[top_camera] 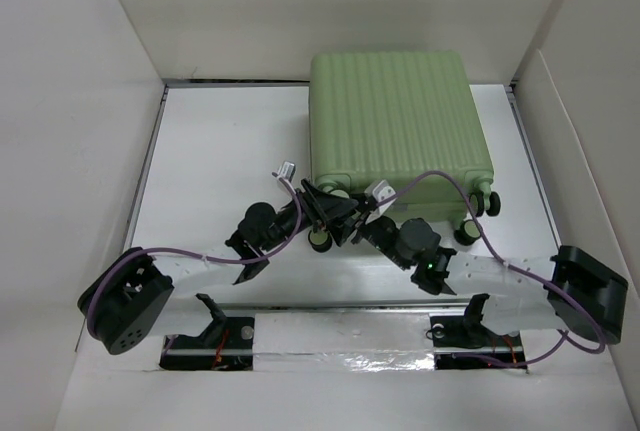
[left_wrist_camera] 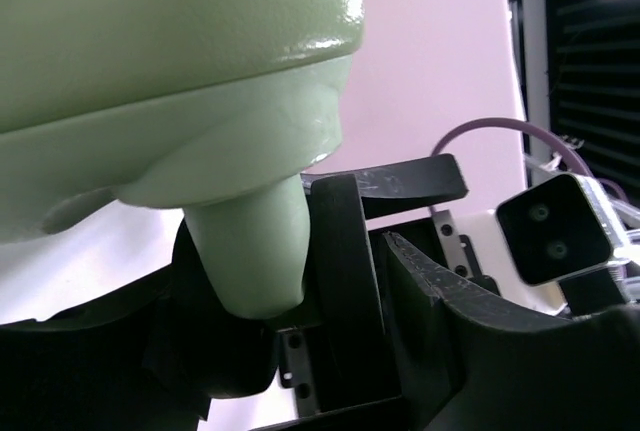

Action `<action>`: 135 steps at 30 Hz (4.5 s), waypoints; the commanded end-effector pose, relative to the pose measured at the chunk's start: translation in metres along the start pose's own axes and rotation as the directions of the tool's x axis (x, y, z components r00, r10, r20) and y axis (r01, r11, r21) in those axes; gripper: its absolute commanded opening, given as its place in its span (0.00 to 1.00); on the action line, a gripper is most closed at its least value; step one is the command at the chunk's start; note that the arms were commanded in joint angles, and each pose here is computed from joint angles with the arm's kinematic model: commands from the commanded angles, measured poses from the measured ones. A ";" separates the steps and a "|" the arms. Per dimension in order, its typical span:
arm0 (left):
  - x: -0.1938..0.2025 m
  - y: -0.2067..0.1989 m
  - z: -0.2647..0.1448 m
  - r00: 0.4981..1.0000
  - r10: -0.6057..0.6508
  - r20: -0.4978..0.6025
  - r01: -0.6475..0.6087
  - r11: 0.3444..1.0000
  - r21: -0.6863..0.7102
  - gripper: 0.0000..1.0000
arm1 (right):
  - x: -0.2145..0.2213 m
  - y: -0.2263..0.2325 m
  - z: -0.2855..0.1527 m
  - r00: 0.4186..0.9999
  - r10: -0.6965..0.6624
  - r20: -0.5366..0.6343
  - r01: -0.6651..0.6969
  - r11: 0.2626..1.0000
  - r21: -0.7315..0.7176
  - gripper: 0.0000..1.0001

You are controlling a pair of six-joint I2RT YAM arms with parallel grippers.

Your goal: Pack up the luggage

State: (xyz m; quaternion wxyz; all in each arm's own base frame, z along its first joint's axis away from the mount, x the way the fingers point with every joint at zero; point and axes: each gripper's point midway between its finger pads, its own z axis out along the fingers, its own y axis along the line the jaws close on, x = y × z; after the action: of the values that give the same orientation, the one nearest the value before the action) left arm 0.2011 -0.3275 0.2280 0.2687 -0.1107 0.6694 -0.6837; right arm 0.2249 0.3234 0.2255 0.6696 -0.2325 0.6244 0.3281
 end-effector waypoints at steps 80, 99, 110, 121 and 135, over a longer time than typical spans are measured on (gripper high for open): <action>-0.094 0.100 -0.051 0.600 0.789 0.133 -0.542 0.523 -0.658 0.00 | -0.077 0.010 0.020 0.949 0.200 0.243 -0.201 0.979 -0.022 0.03; -0.176 0.119 -0.093 0.595 0.775 0.213 -0.415 0.523 -0.745 0.00 | -0.077 0.032 0.004 0.970 0.167 0.175 -0.144 0.980 -0.139 0.00; -0.222 0.108 -0.061 0.566 0.772 0.289 -0.400 0.564 -0.722 0.00 | -0.056 0.062 0.020 0.981 0.170 0.091 -0.142 0.955 -0.259 0.00; -0.202 0.102 -0.123 0.615 0.633 0.471 -0.161 0.685 -0.711 0.81 | -0.064 0.127 0.044 0.989 0.139 0.058 -0.104 0.908 -0.407 0.00; -0.175 -0.080 -0.178 0.508 0.540 0.671 -0.352 0.841 -0.410 0.99 | -0.131 0.096 0.014 0.999 0.031 0.038 -0.020 0.966 -0.256 1.00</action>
State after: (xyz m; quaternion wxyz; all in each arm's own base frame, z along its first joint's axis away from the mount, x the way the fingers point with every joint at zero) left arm 0.2533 -0.0797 0.2931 0.6746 -0.2797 0.5768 -0.3659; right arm 0.2004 0.3943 0.2779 0.6046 -0.2999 0.6477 0.3536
